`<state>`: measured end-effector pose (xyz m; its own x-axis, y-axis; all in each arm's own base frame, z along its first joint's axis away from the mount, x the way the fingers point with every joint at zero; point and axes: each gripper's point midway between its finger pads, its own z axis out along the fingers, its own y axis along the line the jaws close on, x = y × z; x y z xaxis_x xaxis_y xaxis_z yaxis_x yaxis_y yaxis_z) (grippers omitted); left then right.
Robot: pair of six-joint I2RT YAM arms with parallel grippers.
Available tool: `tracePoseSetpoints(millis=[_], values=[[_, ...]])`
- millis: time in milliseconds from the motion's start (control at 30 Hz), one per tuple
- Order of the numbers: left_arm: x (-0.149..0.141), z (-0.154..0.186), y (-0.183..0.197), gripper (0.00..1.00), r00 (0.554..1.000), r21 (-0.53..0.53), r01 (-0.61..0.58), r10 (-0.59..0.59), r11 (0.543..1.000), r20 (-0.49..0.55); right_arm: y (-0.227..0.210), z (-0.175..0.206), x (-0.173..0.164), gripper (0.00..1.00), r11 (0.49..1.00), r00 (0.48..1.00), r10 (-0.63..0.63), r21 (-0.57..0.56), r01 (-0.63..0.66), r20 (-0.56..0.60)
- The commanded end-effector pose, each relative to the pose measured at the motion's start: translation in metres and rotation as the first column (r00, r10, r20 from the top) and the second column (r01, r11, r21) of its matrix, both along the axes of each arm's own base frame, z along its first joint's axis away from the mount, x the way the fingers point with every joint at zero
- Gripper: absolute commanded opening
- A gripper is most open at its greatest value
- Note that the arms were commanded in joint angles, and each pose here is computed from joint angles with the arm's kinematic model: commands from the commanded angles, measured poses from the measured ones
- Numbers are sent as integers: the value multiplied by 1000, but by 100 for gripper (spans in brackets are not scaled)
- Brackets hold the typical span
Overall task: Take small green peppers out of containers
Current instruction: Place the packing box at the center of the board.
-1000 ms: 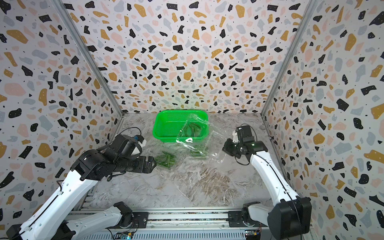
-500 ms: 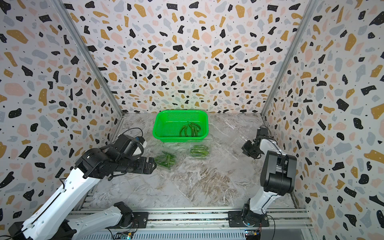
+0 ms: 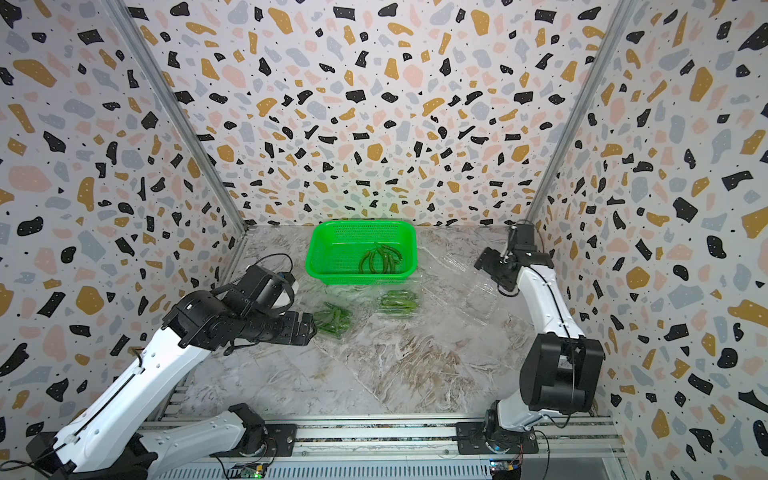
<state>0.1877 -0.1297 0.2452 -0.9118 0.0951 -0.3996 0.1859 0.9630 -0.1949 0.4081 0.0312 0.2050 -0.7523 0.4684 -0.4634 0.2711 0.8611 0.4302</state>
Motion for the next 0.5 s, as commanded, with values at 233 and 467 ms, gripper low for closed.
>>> tracePoseSetpoints(millis=[233,467], values=[[42,-22,8,99,999,85,-5,7,996,-31,249,-30,-86,85,854,849,517,128,-504,-109],[110,-39,24,99,995,-10,-102,102,995,-16,330,-65,-129,80,765,765,634,235,-600,-111]])
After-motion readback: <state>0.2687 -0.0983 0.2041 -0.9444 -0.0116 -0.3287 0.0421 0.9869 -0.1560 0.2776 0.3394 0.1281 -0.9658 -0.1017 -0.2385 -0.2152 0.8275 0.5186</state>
